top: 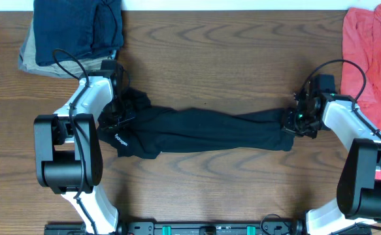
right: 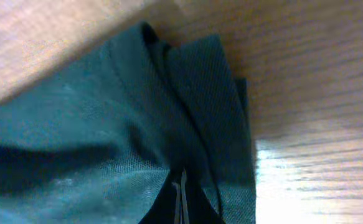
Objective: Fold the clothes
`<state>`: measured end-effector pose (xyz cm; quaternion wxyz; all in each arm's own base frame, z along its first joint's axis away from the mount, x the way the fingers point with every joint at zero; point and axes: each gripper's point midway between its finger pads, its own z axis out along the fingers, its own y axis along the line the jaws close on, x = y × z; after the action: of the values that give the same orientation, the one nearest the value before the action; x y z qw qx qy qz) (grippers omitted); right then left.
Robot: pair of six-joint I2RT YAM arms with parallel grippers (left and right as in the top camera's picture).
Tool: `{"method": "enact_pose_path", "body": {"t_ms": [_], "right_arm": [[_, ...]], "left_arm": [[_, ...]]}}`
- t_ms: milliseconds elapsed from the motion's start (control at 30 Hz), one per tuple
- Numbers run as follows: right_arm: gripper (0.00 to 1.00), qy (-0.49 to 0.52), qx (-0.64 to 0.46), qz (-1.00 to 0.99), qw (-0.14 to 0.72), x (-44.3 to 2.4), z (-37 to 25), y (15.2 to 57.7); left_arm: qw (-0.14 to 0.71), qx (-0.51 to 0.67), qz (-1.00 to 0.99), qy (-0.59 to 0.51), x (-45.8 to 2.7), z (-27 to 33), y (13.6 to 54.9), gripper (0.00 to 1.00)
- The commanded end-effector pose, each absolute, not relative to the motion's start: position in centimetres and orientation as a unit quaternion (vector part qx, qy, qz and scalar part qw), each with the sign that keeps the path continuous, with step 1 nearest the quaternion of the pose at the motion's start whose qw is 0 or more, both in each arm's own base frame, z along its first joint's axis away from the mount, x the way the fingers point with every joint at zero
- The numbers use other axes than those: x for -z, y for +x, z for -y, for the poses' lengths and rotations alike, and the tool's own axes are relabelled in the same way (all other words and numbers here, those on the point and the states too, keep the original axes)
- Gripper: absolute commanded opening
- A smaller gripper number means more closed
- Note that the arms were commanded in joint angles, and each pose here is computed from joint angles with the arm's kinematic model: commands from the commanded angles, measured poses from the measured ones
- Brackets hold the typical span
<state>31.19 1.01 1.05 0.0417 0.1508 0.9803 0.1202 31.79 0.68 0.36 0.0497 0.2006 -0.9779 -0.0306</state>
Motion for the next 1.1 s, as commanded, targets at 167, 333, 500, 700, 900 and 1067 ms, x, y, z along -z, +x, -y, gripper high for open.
{"method": "enact_pose_path", "body": {"t_ms": [167,333,500,700,900,1067], "right_arm": [[0.01,0.16,-0.052,-0.983,0.078,-3.7,1.7,33.8],[0.01,0.164,-0.008,-0.982,0.089,-3.7,3.3,34.0],[0.01,0.164,-0.006,-0.98,0.113,-3.9,3.5,35.2],[0.01,0.163,-0.007,-0.978,0.127,-4.0,3.6,35.8],[0.01,0.146,-0.081,-0.979,0.117,-4.7,0.7,35.6],[0.02,0.102,-0.156,-0.976,0.114,-6.5,-2.8,34.9]], "left_arm": [[0.04,0.04,0.977,0.205,-1.0,-1.3,31.7,0.15],[0.04,0.04,0.977,0.205,-1.0,-1.3,31.7,0.15],[0.04,0.04,0.977,0.205,-1.0,-1.3,31.7,0.16],[0.04,0.04,0.977,0.205,-1.0,-1.3,31.8,0.16],[0.04,0.04,0.977,0.205,-1.0,-1.3,31.7,0.11],[0.025,0.037,0.978,0.205,-2.9,-1.3,31.7,0.06]]}}
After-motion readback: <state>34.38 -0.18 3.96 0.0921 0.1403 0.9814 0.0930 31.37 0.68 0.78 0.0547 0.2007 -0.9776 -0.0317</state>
